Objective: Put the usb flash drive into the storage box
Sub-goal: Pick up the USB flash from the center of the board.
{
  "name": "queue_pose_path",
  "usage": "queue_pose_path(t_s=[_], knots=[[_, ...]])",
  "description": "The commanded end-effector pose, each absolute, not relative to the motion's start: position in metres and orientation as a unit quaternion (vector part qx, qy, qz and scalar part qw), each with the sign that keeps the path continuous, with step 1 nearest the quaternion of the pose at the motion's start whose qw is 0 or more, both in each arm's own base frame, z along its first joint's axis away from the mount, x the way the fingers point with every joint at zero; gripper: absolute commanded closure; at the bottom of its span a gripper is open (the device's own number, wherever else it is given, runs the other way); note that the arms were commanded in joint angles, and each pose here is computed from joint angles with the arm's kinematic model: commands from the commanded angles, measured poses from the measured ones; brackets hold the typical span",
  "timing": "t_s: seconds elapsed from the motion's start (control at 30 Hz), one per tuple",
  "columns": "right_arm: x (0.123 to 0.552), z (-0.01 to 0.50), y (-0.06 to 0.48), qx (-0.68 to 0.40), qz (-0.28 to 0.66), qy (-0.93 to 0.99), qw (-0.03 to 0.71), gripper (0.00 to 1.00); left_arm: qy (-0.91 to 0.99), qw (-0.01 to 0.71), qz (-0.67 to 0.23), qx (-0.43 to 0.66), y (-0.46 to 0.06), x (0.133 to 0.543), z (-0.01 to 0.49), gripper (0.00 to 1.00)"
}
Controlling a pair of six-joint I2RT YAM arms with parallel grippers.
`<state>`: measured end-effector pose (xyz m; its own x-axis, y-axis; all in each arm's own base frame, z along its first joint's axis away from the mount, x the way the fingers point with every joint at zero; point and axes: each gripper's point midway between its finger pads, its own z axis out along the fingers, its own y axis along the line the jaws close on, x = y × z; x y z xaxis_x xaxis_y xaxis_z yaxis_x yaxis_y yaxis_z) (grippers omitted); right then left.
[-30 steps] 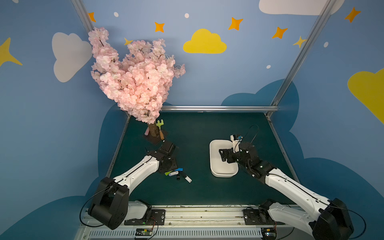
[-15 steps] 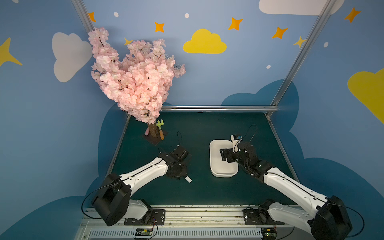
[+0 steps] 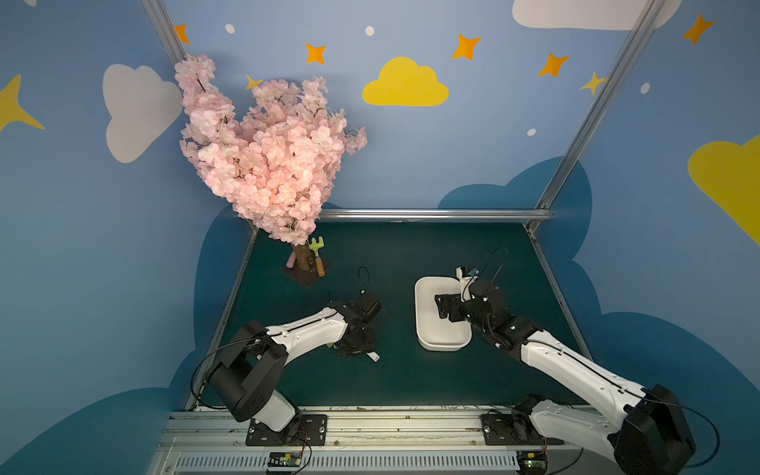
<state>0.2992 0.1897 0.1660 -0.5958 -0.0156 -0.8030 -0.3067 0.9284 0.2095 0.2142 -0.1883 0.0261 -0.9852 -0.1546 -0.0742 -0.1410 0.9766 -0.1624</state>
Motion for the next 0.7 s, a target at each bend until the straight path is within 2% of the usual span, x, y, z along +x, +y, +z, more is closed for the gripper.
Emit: queue_pose_path(t_s=[0.0,0.67], knots=[[0.301,0.172,0.192,-0.097,0.164,0.873,0.449,0.11,0.993,0.041,-0.074,-0.078,-0.19,0.216,0.021,0.51],[0.302,0.167,0.195,-0.101,0.164,0.878,0.439,0.11,0.994,0.052,-0.031,-0.086,-0.185,0.233,0.015,0.52]])
